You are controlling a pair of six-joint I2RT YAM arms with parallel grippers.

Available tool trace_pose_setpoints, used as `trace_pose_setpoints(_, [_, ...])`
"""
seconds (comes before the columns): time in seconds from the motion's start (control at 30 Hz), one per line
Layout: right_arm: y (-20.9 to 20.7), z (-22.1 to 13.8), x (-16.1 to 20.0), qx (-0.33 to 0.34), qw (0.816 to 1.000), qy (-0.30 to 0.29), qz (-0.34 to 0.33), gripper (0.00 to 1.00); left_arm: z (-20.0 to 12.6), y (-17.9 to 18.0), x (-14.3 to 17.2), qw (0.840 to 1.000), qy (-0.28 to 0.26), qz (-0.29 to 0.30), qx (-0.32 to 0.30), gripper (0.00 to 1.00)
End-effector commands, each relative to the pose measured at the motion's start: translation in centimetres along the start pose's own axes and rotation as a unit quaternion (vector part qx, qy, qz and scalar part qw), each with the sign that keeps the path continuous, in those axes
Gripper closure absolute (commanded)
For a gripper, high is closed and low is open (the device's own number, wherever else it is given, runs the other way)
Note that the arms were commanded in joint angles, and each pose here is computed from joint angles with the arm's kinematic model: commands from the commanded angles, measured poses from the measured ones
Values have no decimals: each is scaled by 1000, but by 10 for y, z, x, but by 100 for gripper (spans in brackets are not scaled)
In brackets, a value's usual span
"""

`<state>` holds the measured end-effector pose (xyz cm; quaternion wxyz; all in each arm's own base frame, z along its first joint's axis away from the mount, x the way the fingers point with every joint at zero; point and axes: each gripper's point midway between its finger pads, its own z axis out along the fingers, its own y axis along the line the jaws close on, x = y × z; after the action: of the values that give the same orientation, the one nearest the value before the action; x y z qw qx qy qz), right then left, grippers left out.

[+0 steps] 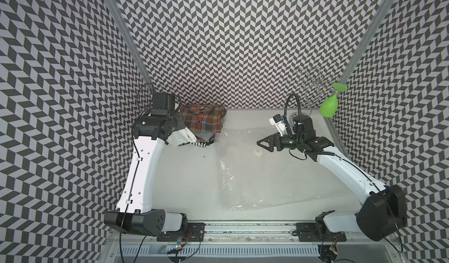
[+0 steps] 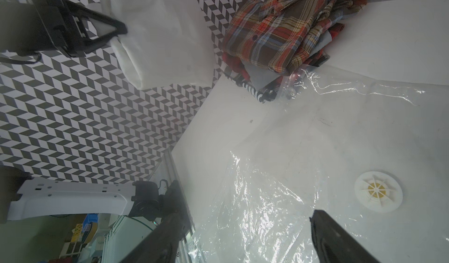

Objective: Take the shirt out of the vacuum bag
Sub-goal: Pick up the shirt from the center of the board, then place the shirt at the corner of the board.

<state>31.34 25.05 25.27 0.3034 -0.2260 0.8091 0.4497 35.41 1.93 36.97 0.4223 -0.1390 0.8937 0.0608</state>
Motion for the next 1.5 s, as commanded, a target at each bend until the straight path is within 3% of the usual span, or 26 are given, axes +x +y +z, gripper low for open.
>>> trace_pose_setpoints(0.0, [6, 7, -13, -12, 999, -11, -32, 13, -16, 22, -47, 994, -89, 24, -62, 100])
trace_pose_setpoints(0.13, [5, 11, -9, -10, 1000, -1, -30, 12, -28, 26, -85, 982, -153, 78, -83, 100])
trace_pose_setpoints(0.27, [4, 13, -2, -6, 1000, 6, -27, 12, -5, 31, -97, 975, -146, 127, -106, 100])
trace_pose_setpoints(0.37, [2, 15, 5, -2, 1000, 14, -22, 11, 21, 13, -98, 974, -145, 167, -53, 100])
trace_pose_setpoints(0.5, [-4, 18, 13, 14, 999, 25, -21, 11, 56, 7, -95, 967, -121, 219, -52, 100])
trace_pose_setpoints(0.9, [-15, 28, 20, 29, 998, 47, -8, 7, 103, -20, -79, 964, -85, 244, 65, 100])
trace_pose_setpoints(1.17, [-18, 31, 26, 32, 998, 54, -2, 7, 129, -37, -80, 961, -70, 253, 82, 100])
trace_pose_setpoints(1.47, [-17, 30, 31, 30, 998, 56, 1, 7, 155, -84, -59, 947, -41, 295, 118, 100])
